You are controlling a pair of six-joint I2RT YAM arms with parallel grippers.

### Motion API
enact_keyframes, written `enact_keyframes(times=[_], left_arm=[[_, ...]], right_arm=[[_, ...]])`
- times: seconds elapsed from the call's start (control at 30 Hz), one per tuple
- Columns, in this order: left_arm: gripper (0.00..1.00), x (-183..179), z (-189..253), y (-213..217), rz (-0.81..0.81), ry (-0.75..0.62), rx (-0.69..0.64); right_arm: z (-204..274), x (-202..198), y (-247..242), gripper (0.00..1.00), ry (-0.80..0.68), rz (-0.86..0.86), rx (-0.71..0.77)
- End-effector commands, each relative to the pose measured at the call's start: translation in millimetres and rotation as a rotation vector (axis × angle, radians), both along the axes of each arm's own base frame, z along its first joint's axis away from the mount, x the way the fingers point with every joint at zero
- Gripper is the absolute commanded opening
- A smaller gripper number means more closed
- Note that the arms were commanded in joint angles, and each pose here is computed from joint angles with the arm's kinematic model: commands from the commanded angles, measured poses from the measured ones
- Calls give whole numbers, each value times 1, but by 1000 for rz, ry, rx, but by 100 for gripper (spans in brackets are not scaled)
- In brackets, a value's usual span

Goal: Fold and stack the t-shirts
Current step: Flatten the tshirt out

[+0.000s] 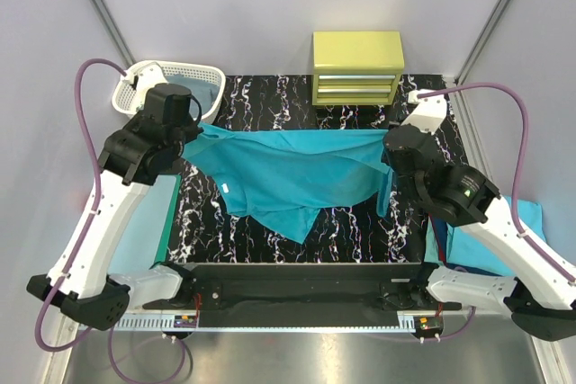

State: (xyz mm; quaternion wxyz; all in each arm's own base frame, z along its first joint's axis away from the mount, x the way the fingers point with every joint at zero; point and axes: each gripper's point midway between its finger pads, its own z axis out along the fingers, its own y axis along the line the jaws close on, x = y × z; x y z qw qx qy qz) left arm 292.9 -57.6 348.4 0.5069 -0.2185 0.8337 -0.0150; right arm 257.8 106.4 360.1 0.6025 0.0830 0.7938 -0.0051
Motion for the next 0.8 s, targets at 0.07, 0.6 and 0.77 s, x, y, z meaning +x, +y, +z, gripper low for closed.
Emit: enact_keyframes(times=[0.07,0.6,0.77], left_arm=[[0,14,9,-8,-13,-76,-47],[0,22,-1,-19,-67,-48,-29],[0,26,-17,-23,-84,-9,-17]], right_arm=[[5,6,4,0,-25,-15,50],[-32,6,49,57,112,153,88],[-92,-3,81,54,276,278,91]])
